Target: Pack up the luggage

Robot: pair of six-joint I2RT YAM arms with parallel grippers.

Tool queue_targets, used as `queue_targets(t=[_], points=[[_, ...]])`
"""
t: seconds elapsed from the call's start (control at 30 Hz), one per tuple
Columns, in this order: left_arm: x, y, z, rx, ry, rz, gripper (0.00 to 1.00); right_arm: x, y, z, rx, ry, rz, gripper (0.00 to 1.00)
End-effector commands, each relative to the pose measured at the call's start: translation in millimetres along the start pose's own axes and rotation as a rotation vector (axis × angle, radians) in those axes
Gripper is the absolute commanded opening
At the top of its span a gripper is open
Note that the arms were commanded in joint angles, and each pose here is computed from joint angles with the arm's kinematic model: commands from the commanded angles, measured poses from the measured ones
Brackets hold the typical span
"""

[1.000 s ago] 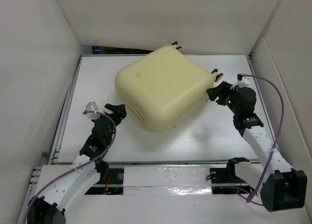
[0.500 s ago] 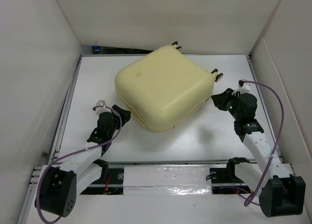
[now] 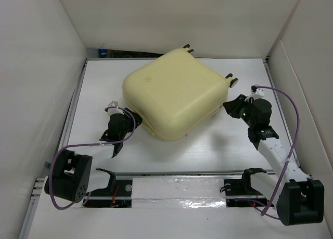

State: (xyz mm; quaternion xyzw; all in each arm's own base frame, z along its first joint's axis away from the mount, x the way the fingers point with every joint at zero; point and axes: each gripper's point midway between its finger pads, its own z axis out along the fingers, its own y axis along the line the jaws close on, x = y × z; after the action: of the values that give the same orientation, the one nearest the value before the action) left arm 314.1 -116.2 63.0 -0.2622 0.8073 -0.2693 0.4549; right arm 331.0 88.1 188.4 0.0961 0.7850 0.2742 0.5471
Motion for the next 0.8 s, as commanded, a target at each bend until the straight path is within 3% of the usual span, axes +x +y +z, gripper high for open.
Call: queue_targets(t=[0.0, 0.13, 0.17, 0.2, 0.43, 0.77], points=[[-20.7, -27.6, 7.9, 0.089, -0.059, -0.023, 0.43, -21.9, 7.8, 3.8, -0.043, -0.080, -0.017, 0.27], [-20.3, -28.0, 13.1, 0.088, -0.070, -0.027, 0.21, -23.5, 7.9, 9.0, -0.048, -0.080, -0.016, 0.27], [-18.4, -25.1, 15.4, 0.077, -0.066, -0.025, 0.05, -25.0, 9.1, 11.5, -0.057, -0.085, -0.013, 0.26], [-18.3, -25.6, 16.5, 0.080, -0.065, -0.017, 0.00, -25.8, 10.4, 13.3, -0.064, -0.084, -0.008, 0.27], [-5.4, -14.3, 0.7, 0.082, -0.044, 0.033, 0.00, -37.6, 39.5, 48.3, -0.142, -0.056, -0.043, 0.25], [49.3, -23.1, -52.3, 0.175, 0.040, 0.054, 0.00, -78.4, 69.8, 101.1, -0.205, -0.062, -0.066, 0.24]])
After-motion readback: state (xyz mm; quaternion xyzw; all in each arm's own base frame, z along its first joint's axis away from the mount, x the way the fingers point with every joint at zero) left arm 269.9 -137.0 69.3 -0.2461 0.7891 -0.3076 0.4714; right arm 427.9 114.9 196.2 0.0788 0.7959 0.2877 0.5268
